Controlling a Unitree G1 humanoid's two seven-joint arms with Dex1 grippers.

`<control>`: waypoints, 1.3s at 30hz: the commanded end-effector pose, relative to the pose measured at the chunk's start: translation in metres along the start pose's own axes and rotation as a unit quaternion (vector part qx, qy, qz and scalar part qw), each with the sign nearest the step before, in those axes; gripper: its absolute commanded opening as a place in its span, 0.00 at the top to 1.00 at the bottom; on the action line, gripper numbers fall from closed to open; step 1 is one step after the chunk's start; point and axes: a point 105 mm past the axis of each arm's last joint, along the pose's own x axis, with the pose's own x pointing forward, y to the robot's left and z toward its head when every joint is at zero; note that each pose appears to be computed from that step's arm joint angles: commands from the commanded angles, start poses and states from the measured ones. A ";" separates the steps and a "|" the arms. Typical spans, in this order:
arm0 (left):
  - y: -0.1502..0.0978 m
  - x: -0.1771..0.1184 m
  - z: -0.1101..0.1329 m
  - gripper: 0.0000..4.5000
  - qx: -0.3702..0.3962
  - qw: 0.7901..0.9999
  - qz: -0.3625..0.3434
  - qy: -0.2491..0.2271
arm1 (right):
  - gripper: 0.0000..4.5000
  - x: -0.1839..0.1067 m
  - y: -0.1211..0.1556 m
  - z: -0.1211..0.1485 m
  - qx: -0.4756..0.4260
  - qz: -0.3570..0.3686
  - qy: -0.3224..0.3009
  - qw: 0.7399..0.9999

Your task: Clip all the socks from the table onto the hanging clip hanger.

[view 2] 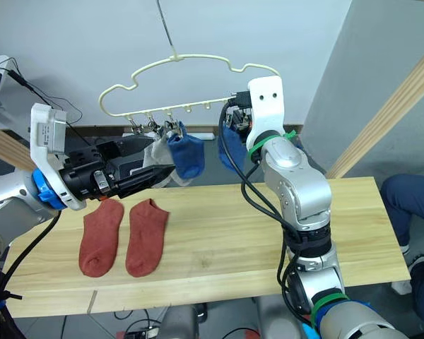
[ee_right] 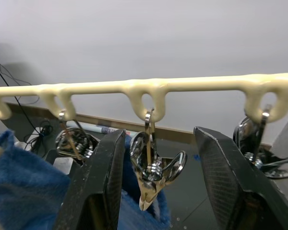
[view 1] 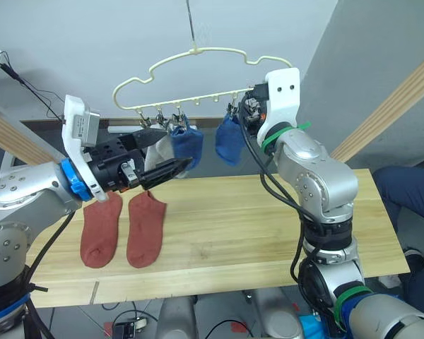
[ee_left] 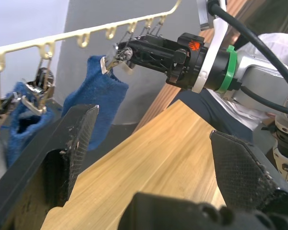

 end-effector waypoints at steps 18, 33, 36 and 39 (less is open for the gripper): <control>-0.007 0.001 0.009 0.05 0.023 1.000 0.000 -0.016 | 0.48 0.001 0.009 0.020 0.014 0.008 -0.036 0.999; -0.008 0.001 0.008 0.04 0.023 1.000 0.003 -0.017 | 0.76 0.003 0.008 0.022 0.010 0.003 -0.040 0.999; -0.008 0.001 0.008 0.04 0.024 1.000 0.004 -0.018 | 0.76 0.003 0.008 0.022 0.010 0.001 -0.039 0.999; -0.008 0.001 0.007 0.04 0.023 1.000 0.004 -0.018 | 0.76 0.003 0.008 0.022 0.011 0.002 -0.039 0.999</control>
